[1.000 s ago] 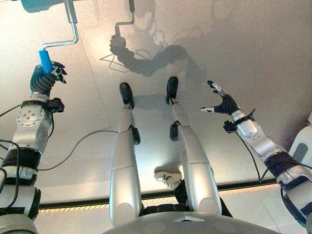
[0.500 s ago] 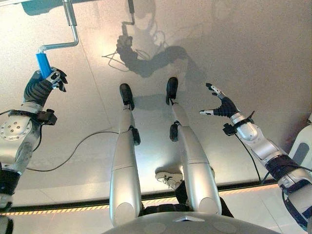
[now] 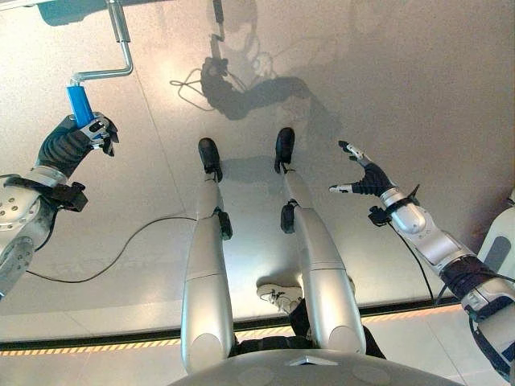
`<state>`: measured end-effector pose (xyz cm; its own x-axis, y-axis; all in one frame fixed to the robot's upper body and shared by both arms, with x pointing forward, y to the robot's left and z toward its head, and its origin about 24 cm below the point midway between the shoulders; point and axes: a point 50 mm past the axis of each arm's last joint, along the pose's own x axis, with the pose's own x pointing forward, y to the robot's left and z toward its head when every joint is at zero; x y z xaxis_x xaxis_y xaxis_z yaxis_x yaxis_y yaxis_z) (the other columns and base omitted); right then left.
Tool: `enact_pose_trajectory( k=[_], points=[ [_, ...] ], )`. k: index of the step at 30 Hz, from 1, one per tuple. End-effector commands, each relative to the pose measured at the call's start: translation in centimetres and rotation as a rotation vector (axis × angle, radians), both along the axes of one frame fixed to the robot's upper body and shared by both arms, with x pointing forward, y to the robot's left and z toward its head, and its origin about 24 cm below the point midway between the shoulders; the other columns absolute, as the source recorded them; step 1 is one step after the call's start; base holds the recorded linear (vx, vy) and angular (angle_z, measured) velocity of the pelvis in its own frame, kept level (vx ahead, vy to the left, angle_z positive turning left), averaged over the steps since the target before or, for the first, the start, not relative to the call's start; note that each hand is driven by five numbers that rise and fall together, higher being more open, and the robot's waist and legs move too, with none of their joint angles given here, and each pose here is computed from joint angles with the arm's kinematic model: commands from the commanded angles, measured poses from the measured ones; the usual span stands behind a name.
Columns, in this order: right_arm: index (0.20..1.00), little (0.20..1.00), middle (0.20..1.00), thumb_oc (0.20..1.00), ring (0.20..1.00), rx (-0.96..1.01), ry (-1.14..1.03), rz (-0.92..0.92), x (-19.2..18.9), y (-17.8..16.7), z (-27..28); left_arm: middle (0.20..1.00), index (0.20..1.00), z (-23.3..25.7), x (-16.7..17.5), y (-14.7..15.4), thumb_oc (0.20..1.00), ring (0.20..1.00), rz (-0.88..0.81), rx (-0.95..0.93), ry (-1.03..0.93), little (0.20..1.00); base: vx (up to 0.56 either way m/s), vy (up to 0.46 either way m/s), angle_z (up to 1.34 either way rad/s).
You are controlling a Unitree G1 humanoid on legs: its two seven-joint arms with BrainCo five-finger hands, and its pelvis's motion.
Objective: Raise the hospital bed
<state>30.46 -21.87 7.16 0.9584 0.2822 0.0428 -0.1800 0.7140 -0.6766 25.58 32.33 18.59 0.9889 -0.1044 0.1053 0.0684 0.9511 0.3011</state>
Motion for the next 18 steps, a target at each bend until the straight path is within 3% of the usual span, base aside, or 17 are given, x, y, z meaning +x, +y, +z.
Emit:
enact_pose_trajectory(
  k=[1, 18],
  points=[
    [1.000, 1.000, 1.000, 1.000, 1.000, -0.043, 0.090, -0.059, -1.3, -2.5, -2.2, 0.200, 0.200, -1.6, -3.5, -4.8, 0.200, 0.200, -0.337, 0.008, 0.032, 0.200, 0.00, 0.000, 0.00],
    [1.000, 1.000, 1.000, 1.000, 1.000, -0.062, 0.141, -0.029, -0.1, -0.8, -3.2, 0.200, 0.200, 1.5, -2.5, -14.6, 0.200, 0.200, -0.798, -0.095, 0.001, 0.200, 0.00, -0.002, 0.01]
  ],
)
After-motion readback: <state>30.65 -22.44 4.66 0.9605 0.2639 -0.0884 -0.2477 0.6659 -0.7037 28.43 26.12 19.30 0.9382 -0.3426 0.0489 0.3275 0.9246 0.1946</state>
